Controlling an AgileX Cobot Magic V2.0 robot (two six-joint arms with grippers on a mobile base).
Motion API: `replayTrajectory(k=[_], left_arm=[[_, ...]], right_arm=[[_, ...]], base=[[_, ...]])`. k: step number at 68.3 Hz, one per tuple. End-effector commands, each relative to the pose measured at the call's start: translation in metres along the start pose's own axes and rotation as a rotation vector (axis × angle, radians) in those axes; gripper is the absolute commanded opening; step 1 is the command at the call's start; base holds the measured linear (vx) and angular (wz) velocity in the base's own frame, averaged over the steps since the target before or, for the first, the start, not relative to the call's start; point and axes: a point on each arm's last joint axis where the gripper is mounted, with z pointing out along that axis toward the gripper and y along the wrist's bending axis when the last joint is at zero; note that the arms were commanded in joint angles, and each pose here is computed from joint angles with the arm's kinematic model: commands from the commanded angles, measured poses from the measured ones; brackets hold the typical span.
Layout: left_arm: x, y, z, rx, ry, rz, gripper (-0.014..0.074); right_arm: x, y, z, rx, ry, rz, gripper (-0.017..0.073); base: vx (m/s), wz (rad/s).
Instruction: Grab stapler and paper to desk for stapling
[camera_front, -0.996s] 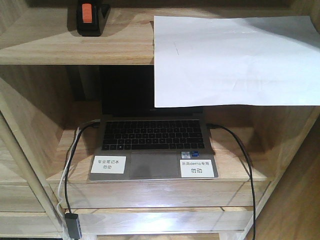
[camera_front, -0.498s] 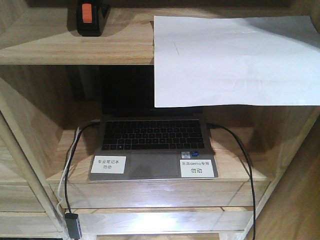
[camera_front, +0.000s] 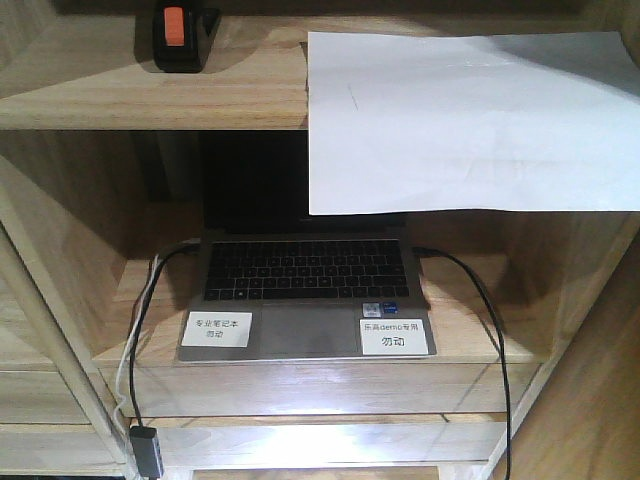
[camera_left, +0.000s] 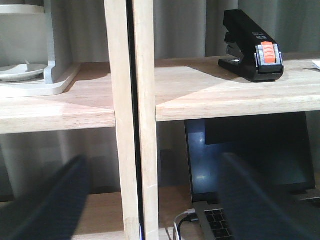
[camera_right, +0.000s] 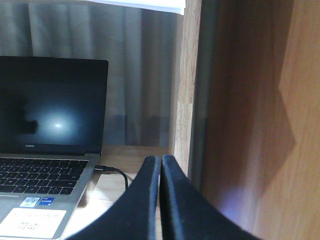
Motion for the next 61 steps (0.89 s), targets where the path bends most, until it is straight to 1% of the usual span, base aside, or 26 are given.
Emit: replayTrajectory(k=[1,17,19,22,27,31,34,35,36,43,45,50,55,61], left_arm=[[-0.017,0.0,0.0,0.001,-0.105,-0.012,0.0542],[-0.019,-0.001,-0.001,0.012,-0.079,-0.02,0.051],[-0.021,-0.002,-0.002,0.026,-0.078,-0.022,0.0507],[-0.023,-0.004,-0.002,0.053,-0.08,-0.038,0.0501],[-0.028,-0.009,0.0,0.117,-0.076,-0.048,0.0501],[-0.032,-0.013,0.003,0.165,-0.069,-0.033,0.0501],[-0.034,-0.017,0.008,0.206,-0.059,-0.011,0.0501],[-0.035,-0.019,0.009,0.218,-0.057,-0.002,0.0501],[-0.036,-0.02,0.011,0.229,-0.053,0.018,0.0501],[-0.042,-0.032,0.026,0.318,-0.029,0.087,0.0501],[-0.043,-0.036,0.033,0.34,-0.015,0.094,0.0501],[-0.052,-0.046,0.047,0.384,0.001,0.088,0.0501],[-0.062,-0.054,0.064,0.402,0.017,0.088,0.0501],[-0.081,-0.061,0.086,0.403,0.016,0.08,0.0501]], right_arm=[[0.001,0.001,0.0,-0.003,-0.057,-0.006,-0.0009],[0.001,0.001,0.0,-0.003,-0.057,-0.006,-0.0009],[0.001,0.001,0.0,-0.003,-0.057,-0.006,-0.0009],[0.001,0.001,0.0,-0.003,-0.057,-0.006,-0.0009],[0.001,0.001,0.0,-0.003,-0.057,-0.006,-0.0009],[0.001,0.001,0.0,-0.003,-0.057,-0.006,-0.0009],[0.001,0.001,0.0,-0.003,-0.057,-0.006,-0.0009],[0.001,0.001,0.0,-0.003,-0.057,-0.006,-0.0009],[0.001,0.001,0.0,-0.003,-0.057,-0.006,-0.0009],[0.001,0.001,0.0,-0.003,-0.057,-0.006,-0.0009],[0.001,0.001,0.0,-0.003,-0.057,-0.006,-0.0009],[0.001,0.001,0.0,-0.003,-0.057,-0.006,-0.0009],[0.001,0.001,0.0,-0.003,-0.057,-0.006,-0.0009],[0.001,0.001,0.0,-0.003,-0.057,-0.006,-0.0009]], base=[[0.0,0.0],[0.0,0.0],[0.0,0.0],[0.0,0.0],[0.0,0.0],[0.0,0.0],[0.0,0.0],[0.0,0.0],[0.0,0.0],[0.0,0.0],[0.0,0.0],[0.0,0.0],[0.0,0.0],[0.0,0.0]])
